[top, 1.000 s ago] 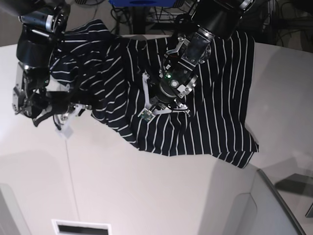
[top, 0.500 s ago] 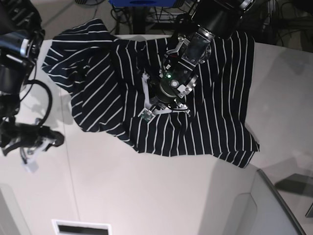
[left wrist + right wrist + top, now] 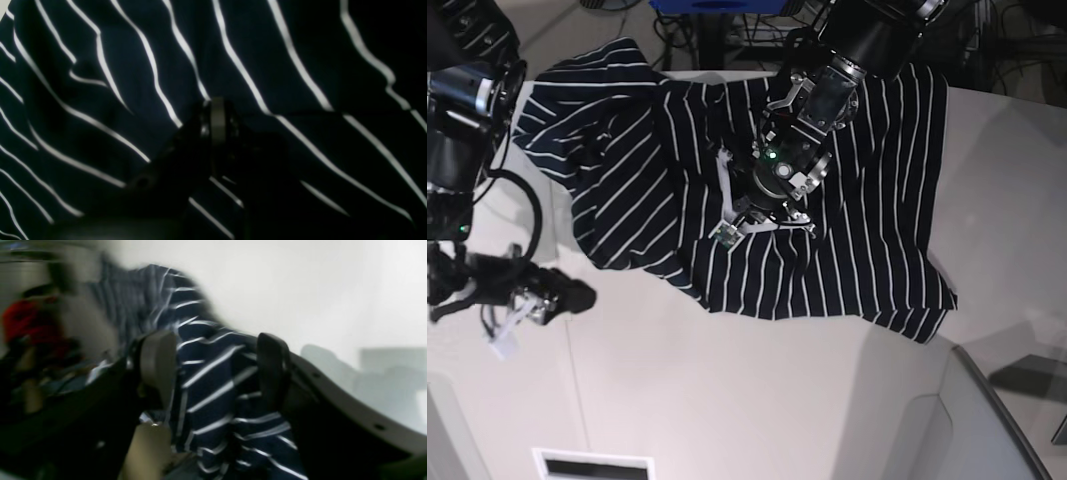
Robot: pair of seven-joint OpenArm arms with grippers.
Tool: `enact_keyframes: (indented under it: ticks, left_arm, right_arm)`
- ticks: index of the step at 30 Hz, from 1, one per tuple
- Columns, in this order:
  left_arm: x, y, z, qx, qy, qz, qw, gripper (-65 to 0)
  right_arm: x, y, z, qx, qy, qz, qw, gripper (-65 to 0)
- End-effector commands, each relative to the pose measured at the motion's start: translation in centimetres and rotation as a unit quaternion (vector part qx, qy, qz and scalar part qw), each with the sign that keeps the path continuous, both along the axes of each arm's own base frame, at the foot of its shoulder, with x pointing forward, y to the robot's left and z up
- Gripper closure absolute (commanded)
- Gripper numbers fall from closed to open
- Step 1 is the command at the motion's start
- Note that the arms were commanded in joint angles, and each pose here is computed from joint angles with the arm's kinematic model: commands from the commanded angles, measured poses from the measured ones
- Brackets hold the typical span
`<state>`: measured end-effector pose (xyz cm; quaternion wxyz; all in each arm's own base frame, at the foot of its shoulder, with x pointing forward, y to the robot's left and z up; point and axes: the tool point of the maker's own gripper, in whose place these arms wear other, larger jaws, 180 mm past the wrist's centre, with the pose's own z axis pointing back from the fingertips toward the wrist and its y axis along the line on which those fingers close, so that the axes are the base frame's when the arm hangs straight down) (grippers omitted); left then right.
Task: Layout the t-shirt on the table in an organized manner, then fold the t-shirt properly
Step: 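Grasp the shirt hem with the right gripper and lift it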
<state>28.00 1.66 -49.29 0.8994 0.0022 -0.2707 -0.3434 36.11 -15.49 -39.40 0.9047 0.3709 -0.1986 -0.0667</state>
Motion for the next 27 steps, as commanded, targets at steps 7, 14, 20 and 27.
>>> enact_keyframes:
  ticks: [7, 14, 20, 27]
  left_arm:
    - [-0.1, 0.5, -0.1, 0.012, 0.009, 0.004, 1.000, 0.0]
    - [-0.2, 0.5, -0.2, 0.011, 0.010, 0.004, 1.000, 0.0]
    - [-0.2, 0.5, -0.2, 0.011, 0.010, 0.004, 1.000, 0.0]
    - [-0.2, 0.4, -0.2, 0.011, 0.010, 0.004, 1.000, 0.0]
  right_arm:
    - [0.6, 1.4, -2.7, -0.028, 0.010, 0.010, 0.9995, -36.5]
    - [-0.4, 1.8, -4.0, -0.022, 0.033, 0.013, 0.9991, -36.2]
    - [-1.1, 1.9, -4.7, -0.015, 0.047, 0.012, 0.9987, -19.4]
    - [-0.5, 1.7, -4.7, -0.005, 0.061, 0.007, 0.9981, 0.0]
